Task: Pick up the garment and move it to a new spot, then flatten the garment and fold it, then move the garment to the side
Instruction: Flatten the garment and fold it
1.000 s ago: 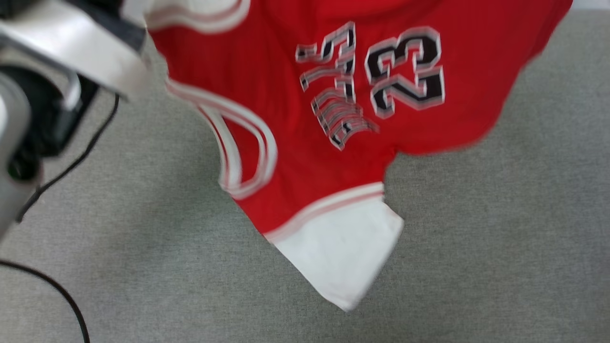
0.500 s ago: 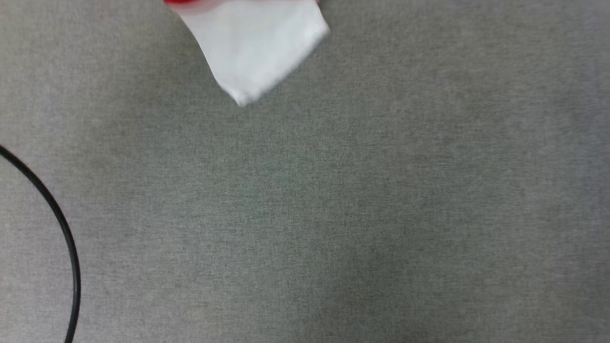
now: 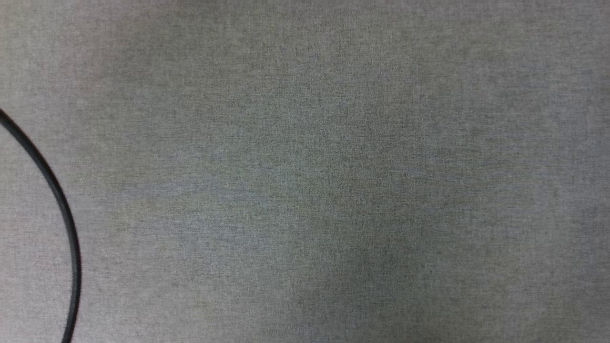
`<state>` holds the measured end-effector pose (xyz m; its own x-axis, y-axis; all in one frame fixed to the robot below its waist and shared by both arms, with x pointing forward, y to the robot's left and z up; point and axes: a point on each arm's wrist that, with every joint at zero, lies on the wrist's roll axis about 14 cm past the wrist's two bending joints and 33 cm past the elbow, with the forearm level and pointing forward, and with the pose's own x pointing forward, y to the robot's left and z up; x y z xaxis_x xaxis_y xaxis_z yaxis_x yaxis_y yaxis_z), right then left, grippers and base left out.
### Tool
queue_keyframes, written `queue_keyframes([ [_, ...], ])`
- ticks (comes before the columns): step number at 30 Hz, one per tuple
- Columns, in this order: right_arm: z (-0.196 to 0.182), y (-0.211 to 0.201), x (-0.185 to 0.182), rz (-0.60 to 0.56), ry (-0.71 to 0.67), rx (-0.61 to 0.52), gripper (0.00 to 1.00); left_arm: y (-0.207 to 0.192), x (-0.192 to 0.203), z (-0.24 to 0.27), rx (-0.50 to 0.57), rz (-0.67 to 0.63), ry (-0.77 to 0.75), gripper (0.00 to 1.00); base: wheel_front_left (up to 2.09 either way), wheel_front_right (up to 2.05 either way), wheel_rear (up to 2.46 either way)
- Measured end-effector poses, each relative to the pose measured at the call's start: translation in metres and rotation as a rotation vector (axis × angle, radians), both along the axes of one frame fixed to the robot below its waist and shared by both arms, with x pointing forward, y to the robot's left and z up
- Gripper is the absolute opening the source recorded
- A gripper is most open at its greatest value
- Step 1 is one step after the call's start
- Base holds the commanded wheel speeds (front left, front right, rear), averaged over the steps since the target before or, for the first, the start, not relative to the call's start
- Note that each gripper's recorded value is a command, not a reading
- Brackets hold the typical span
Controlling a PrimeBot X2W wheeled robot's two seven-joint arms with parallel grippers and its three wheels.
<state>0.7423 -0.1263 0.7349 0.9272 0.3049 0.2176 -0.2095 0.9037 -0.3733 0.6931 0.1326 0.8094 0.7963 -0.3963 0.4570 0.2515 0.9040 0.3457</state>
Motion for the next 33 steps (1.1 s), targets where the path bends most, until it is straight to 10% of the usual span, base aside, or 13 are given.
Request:
queue_keyframes([
  [14, -0.142, 0.019, -0.011, 0.068, 0.263, -0.038, 0.0, 0.016, 0.017, -0.148, -0.008, 0.004, 0.283, 0.0, 0.0, 0.0, 0.0],
  [33, -0.256, 0.003, -0.154, 0.14, 0.552, 0.006, 0.0, 0.022, -0.153, -0.306, -0.065, -0.033, 0.641, 0.0, 0.0, 0.0, 0.0],
])
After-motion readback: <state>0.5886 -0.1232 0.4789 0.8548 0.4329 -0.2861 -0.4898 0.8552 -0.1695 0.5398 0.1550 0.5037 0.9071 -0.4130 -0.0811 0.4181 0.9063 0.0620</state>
